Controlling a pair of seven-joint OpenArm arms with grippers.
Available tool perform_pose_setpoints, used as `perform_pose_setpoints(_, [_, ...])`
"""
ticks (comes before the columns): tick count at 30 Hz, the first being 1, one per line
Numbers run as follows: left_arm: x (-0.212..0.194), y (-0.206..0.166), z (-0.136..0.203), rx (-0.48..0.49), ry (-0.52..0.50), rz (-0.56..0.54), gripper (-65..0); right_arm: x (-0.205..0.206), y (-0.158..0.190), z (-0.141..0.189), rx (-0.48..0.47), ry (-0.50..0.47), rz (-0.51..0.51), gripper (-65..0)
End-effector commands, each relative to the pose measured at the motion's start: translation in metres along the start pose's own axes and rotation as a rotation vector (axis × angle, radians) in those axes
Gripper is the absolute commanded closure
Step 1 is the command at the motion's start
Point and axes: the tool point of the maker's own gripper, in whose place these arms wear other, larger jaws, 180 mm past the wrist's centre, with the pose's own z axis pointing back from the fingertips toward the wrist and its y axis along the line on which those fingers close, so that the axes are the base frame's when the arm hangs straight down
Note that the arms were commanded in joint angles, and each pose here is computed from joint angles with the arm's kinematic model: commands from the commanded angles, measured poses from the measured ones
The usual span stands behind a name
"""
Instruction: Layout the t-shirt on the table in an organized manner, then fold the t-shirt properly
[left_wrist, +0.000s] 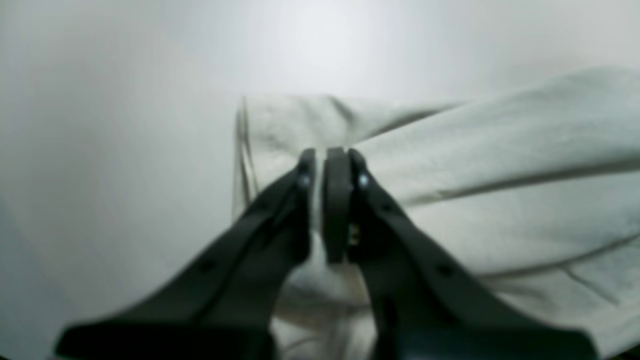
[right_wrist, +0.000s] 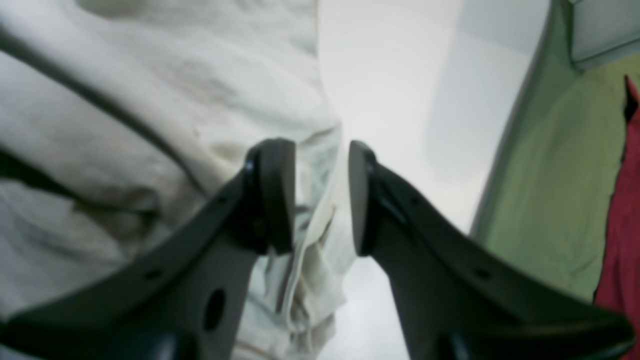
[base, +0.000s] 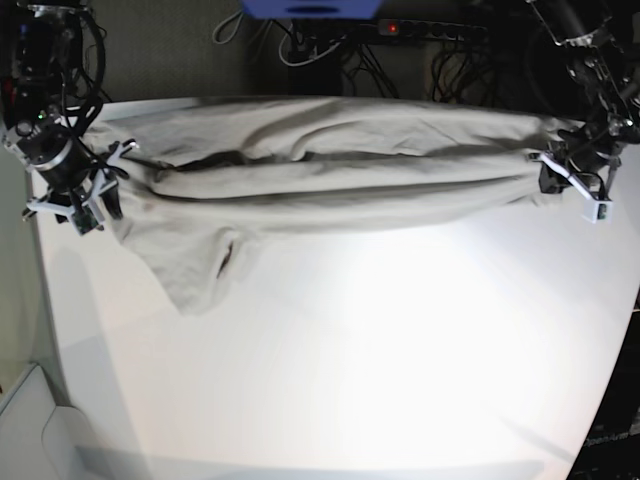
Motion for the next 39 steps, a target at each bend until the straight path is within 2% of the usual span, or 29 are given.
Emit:
perform_pose_setpoints(1, [0.016,0.003,0.007,0.004,-0.048,-0.026,-3.2,0.011,-0.007,0.003,-0.008,-0.037,0.021,-19.8])
perform_pose_setpoints(8, [0.023,-0.009,0.017,0.007,-0.081,-0.071,-3.0,0.011,-0.003,0.002,-0.004,-0.04,0.006,-19.8])
perform_pose_setpoints(13, [0.038,-0.026,0.029,0.004,-0.143,-0.113,-3.0,0.011,-0.003,0.002,-0.003,-0.041,0.005,-19.8])
perform_pose_setpoints(17, [0.045,-0.038,0.045,0.011,-0.175,-0.169,-3.0,0.012,0.001,0.001,0.0,-0.045,-0.008,-19.8])
perform_pose_setpoints(22, [0.042,-0.067,0.054,-0.034,-0.171,-0.259,-3.0,0.01,0.001,0.001,0.0,-0.031,-0.01,-19.8])
perform_pose_setpoints(28, [0.02,-0.091,0.054,-0.073,-0.076,-0.41,-3.0,0.009,-0.007,-0.003,-0.02,0.019,-0.007,-19.8])
perform_pose_setpoints(34, [-0.012,-0.106,0.039,-0.059,0.062,-0.584,-3.3,0.012,-0.01,-0.004,-0.025,0.019,-0.007,-19.8])
perform_pose_setpoints(39, [-0.036,-0.126,0.034,-0.102,0.145,-0.735,-3.5,0.014,0.0,-0.007,0.003,0.015,0.006,-19.8])
